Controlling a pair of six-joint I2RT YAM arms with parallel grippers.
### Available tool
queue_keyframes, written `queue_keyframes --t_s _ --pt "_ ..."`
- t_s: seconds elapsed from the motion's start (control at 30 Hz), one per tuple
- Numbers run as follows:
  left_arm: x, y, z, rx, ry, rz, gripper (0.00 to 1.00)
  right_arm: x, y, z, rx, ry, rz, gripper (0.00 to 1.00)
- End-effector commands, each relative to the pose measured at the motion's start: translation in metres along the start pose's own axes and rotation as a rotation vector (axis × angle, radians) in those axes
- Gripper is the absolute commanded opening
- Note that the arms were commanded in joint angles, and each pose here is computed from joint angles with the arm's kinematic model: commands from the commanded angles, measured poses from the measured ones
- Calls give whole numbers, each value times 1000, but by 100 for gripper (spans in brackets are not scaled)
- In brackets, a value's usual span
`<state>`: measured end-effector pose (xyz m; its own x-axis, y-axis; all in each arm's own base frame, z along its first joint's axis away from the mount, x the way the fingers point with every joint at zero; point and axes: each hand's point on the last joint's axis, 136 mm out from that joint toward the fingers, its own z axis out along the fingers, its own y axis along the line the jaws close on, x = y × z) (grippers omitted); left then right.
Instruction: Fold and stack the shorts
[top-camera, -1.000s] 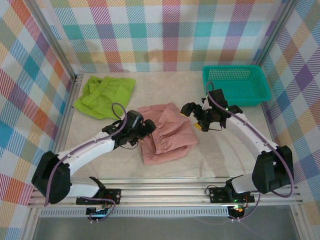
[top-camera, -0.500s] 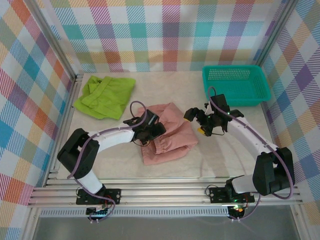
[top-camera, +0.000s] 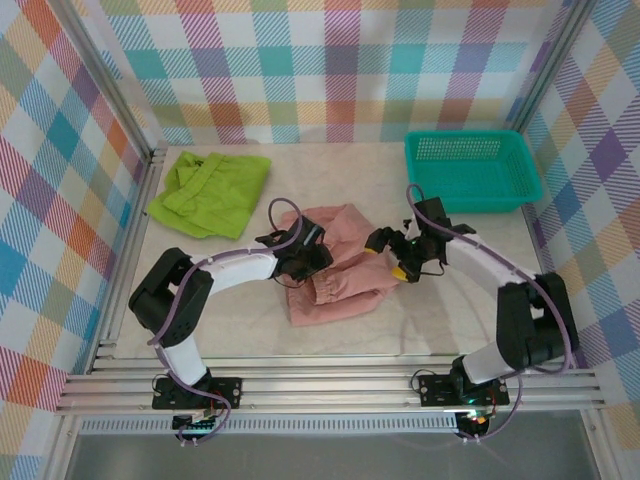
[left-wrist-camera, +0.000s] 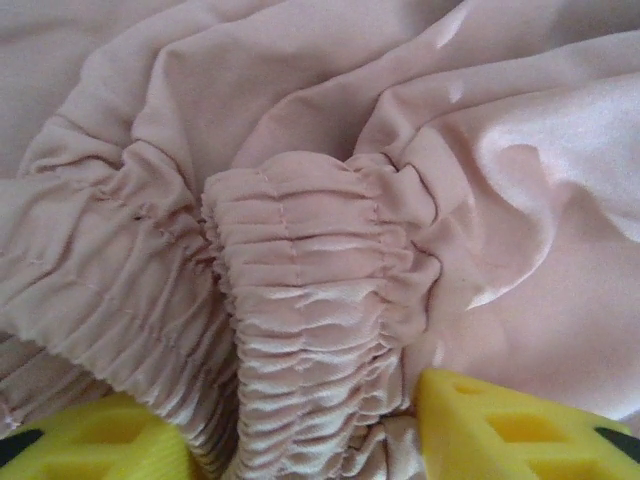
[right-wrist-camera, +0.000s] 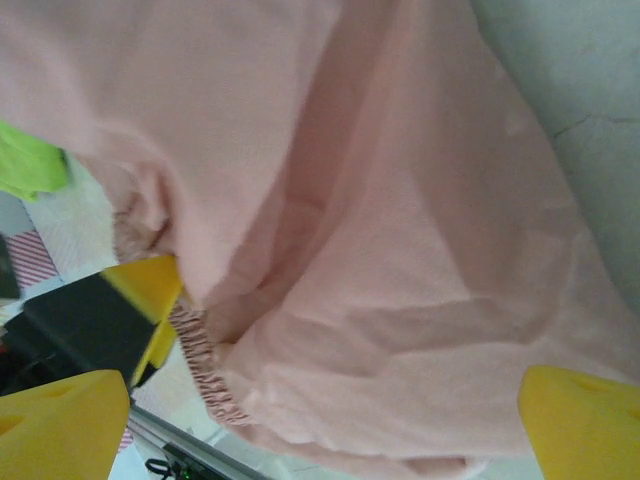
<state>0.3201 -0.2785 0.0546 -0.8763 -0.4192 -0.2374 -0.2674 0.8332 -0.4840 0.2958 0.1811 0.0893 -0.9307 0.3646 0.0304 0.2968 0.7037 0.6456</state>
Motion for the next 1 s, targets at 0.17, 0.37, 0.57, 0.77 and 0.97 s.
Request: queue_keyframes --t_s 0.17,0.37,0.57,0.77,0.97 --pt "-2 -32 2 105 10 12 16 4 -8 23 -39 71 36 100" --pt "-20 -56 -26 137 -47 63 0 -12 -4 -11 -31 -55 8 100" --pt "-28 -93 -63 167 -51 120 0 -32 -5 -79 -65 -244 20 99" --pt "-35 -143 -100 243 -30 203 0 -37 -11 -120 -54 -339 6 99" --pt "-49 -182 -141 285 -41 304 0 -43 -12 -130 -49 -367 6 99"
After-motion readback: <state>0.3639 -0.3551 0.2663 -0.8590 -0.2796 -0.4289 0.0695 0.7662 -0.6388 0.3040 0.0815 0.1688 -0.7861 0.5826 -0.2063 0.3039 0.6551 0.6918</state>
